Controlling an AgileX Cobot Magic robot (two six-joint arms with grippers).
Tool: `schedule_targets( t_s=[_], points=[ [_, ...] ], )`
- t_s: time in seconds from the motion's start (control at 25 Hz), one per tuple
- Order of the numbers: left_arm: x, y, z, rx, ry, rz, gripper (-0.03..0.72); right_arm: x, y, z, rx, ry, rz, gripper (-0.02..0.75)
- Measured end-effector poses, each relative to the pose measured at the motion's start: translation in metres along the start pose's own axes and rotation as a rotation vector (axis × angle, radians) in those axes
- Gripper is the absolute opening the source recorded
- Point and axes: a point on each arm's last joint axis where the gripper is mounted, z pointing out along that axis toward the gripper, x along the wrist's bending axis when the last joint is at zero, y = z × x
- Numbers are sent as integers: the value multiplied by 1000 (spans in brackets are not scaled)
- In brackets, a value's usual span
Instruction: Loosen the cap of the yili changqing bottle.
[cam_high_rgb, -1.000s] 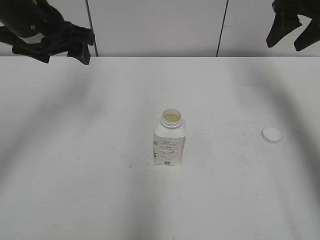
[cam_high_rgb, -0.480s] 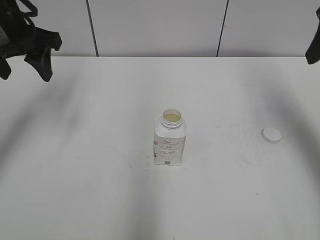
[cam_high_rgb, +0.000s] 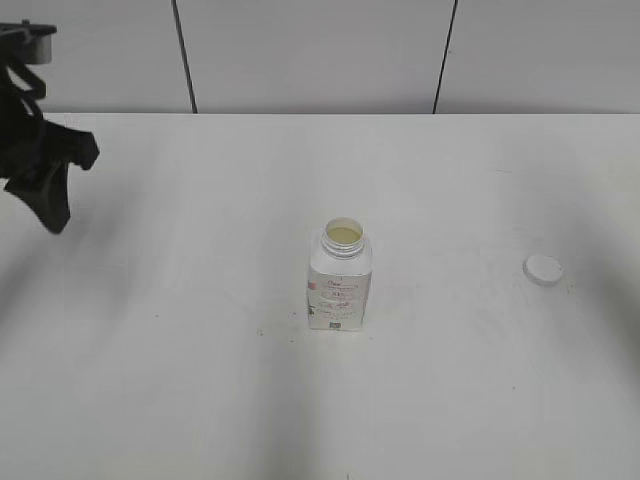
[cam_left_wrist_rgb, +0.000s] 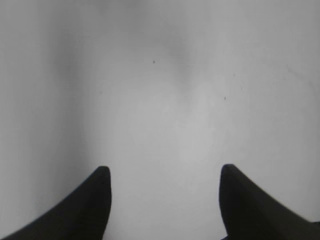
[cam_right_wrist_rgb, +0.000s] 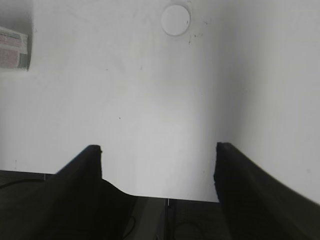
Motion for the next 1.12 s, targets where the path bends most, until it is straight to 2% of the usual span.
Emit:
schedule_targets(
  t_s=[0.2, 0.36, 0.6, 0.88, 1.12],
  points=[
    [4, -31, 5, 45, 5, 4, 418, 1, -33, -20, -66, -48, -27, 552],
    [9, -49, -9, -2, -3, 0, 418, 5, -62, -38, -146, -69, -45, 552],
    [22, -76, -51, -185, 6, -7, 407, 11, -117, -61, -309, -85, -68, 552],
    [32, -117, -103, -451, -78, -44, 400, 14, -175, -55, -433, -90, -76, 552],
    [39, -161, -116, -552, -116, -60, 396, 13, -208, -34, -476, -92, -82, 552]
  ],
)
